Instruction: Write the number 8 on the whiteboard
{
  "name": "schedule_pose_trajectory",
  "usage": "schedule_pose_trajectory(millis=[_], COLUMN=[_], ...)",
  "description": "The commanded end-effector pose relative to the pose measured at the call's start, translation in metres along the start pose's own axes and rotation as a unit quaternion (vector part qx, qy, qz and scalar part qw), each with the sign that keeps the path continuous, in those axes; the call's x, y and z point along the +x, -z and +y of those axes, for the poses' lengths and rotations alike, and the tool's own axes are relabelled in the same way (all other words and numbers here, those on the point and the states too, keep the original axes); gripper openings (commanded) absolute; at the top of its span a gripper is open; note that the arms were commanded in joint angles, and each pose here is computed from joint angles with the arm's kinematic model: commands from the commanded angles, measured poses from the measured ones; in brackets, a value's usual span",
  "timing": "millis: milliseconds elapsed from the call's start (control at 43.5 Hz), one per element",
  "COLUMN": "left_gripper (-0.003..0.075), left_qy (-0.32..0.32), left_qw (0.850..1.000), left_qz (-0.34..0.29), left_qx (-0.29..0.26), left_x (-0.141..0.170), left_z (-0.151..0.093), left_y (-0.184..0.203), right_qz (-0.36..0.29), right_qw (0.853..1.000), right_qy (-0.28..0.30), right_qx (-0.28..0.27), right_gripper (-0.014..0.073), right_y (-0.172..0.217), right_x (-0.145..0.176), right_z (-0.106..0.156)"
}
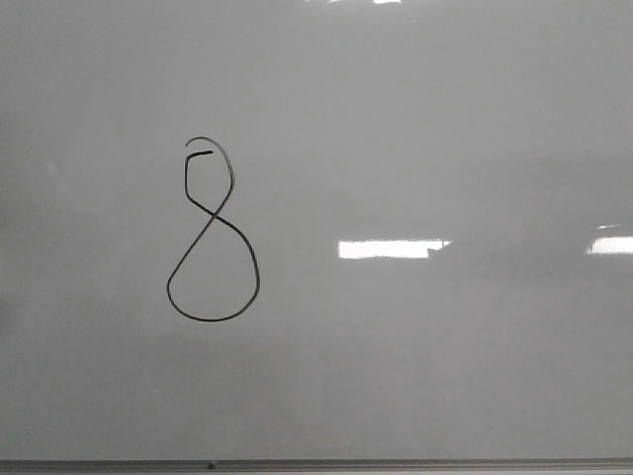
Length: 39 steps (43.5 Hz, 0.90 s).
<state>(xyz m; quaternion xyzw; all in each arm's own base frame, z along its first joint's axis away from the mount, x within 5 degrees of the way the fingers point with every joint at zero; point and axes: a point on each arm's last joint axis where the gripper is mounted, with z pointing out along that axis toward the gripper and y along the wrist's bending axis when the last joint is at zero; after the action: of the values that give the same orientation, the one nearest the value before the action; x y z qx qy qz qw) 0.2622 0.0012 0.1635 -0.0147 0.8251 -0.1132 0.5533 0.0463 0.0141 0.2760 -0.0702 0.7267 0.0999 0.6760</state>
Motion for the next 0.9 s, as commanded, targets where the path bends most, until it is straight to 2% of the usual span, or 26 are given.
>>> schedule_pose_trajectory(millis=[0, 299, 529, 713, 874], left_gripper=[0.0325, 0.0328, 0.0312, 0.0194, 0.0058], left_qy=[0.001, -0.007, -0.044, -0.063, -0.046], left_qw=[0.998, 0.998, 0.996, 0.993, 0.992], left_qz=[-0.056, -0.066, -0.077, -0.094, -0.108], left_qx=[0.009, 0.014, -0.007, -0.036, -0.049], left_x=[-0.018, -0.023, -0.051, -0.072, -0.072], left_z=[-0.002, -0.005, -0.018, -0.032, -0.040], left_y=[0.001, 0.005, 0.043, 0.092, 0.132], right_qz=[-0.051, -0.051, -0.051, -0.051, -0.051], right_qw=[0.999, 0.999, 0.999, 0.999, 0.999], right_qy=[-0.001, -0.001, -0.001, -0.001, -0.001], right_qx=[0.006, 0.006, 0.006, 0.006, 0.006], right_gripper=[-0.0067, -0.0067, -0.0067, -0.0067, -0.0067], right_y=[0.002, 0.002, 0.002, 0.002, 0.002], right_x=[-0.016, -0.016, -0.016, -0.016, -0.016], right_z=[-0.001, -0.001, -0.001, -0.001, -0.001])
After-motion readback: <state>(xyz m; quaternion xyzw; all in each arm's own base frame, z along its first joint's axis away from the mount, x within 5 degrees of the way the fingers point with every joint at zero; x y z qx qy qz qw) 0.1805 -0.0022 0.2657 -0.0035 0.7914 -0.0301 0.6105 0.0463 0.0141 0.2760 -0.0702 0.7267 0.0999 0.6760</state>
